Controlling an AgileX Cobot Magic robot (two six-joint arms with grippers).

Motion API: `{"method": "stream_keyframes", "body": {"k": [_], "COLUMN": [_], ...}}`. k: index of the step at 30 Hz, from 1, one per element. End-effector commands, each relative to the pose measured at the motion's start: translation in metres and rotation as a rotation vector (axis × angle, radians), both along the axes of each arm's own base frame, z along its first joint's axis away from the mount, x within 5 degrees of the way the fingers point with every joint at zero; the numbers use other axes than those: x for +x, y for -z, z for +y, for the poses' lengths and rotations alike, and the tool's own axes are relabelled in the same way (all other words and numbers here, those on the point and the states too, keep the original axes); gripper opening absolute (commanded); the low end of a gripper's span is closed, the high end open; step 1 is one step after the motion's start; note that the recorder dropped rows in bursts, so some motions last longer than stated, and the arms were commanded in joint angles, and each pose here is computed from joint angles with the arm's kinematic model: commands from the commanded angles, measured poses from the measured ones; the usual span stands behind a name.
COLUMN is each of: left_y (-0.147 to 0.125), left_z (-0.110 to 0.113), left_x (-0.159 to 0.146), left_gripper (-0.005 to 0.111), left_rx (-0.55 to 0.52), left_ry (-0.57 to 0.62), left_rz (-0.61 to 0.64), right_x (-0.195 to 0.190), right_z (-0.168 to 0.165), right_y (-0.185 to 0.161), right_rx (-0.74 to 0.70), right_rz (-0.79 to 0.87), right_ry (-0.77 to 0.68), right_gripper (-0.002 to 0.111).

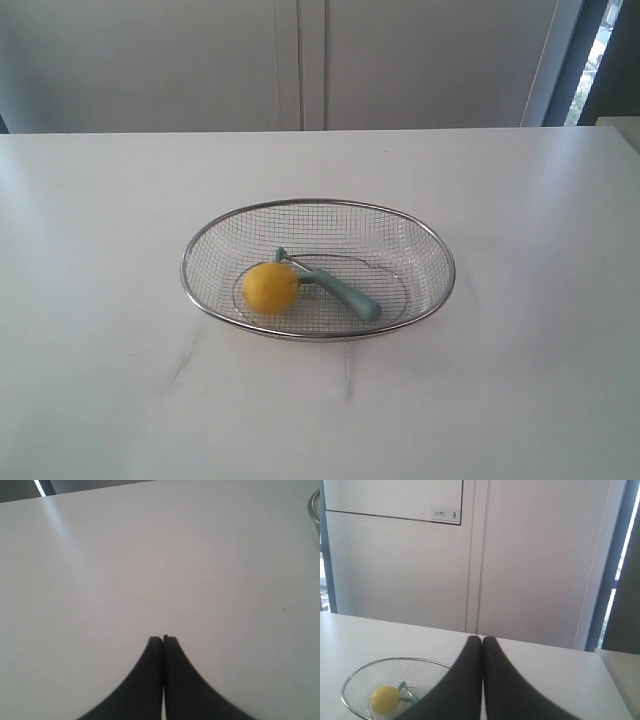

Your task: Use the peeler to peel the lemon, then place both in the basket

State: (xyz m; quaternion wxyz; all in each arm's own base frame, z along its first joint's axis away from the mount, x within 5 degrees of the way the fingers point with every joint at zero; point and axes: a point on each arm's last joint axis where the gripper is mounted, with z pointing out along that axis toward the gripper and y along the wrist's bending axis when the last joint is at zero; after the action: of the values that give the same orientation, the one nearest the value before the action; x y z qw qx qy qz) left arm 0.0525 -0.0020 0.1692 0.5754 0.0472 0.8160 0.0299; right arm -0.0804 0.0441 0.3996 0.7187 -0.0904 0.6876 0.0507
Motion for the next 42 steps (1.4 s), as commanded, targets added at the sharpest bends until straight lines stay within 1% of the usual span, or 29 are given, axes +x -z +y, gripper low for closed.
{"method": "stream_keyframes", "body": {"k": [1, 3, 6, 11, 12, 15, 22, 25, 26, 32, 33, 35, 38, 42], "left_y": [0.001, 0.001, 0.001, 0.001, 0.001, 0.001, 0.001, 0.001, 0.001, 0.001, 0.001, 0.001, 0.001, 0.001], "left_z": [0.000, 0.000, 0.000, 0.000, 0.000, 0.000, 0.000, 0.000, 0.000, 0.000, 0.000, 0.000, 0.000, 0.000], "left_x": [0.000, 0.000, 0.000, 0.000, 0.000, 0.000, 0.000, 0.000, 0.000, 0.000, 0.000, 0.000, 0.000, 0.000], "left_gripper": [0.000, 0.000, 0.000, 0.000, 0.000, 0.000, 0.000, 0.000, 0.000, 0.000, 0.000, 0.000, 0.000, 0.000], "left_rx": [0.000, 0.000, 0.000, 0.000, 0.000, 0.000, 0.000, 0.000, 0.000, 0.000, 0.000, 0.000, 0.000, 0.000], "left_ry": [-0.004, -0.004, -0.004, -0.004, -0.004, -0.004, -0.004, -0.004, -0.004, -0.004, -0.004, -0.004, -0.004, -0.004], "left_rz": [-0.005, -0.005, -0.005, -0.005, -0.005, -0.005, -0.005, -0.005, -0.005, -0.005, -0.005, -0.005, -0.005, -0.005], "right_x": [0.041, 0.059, 0.081, 0.103, 0.106, 0.109, 0.122, 0.125, 0.126, 0.131, 0.132, 0.133, 0.133, 0.133], "right_z": [-0.007, -0.011, -0.016, -0.022, -0.024, -0.029, -0.043, -0.050, -0.051, -0.052, -0.052, -0.052, -0.052, -0.052], "right_y": [0.021, 0.035, 0.062, 0.097, 0.104, 0.124, 0.160, 0.178, 0.184, 0.216, 0.220, 0.217, 0.217, 0.217], "right_rx": [0.117, 0.167, 0.217, 0.263, 0.259, 0.171, 0.214, 0.163, 0.141, 0.146, 0.156, 0.153, 0.147, 0.033], "right_rz": [-0.001, -0.008, 0.045, 0.114, 0.125, 0.157, 0.211, 0.265, 0.277, 0.339, 0.335, 0.291, 0.293, 0.291], "right_ry": [0.009, 0.025, 0.043, 0.076, 0.089, 0.151, 0.291, 0.354, 0.368, 0.377, 0.374, 0.370, 0.369, 0.346], "right_gripper": [0.000, 0.000, 0.000, 0.000, 0.000, 0.000, 0.000, 0.000, 0.000, 0.000, 0.000, 0.000, 0.000, 0.000]}}
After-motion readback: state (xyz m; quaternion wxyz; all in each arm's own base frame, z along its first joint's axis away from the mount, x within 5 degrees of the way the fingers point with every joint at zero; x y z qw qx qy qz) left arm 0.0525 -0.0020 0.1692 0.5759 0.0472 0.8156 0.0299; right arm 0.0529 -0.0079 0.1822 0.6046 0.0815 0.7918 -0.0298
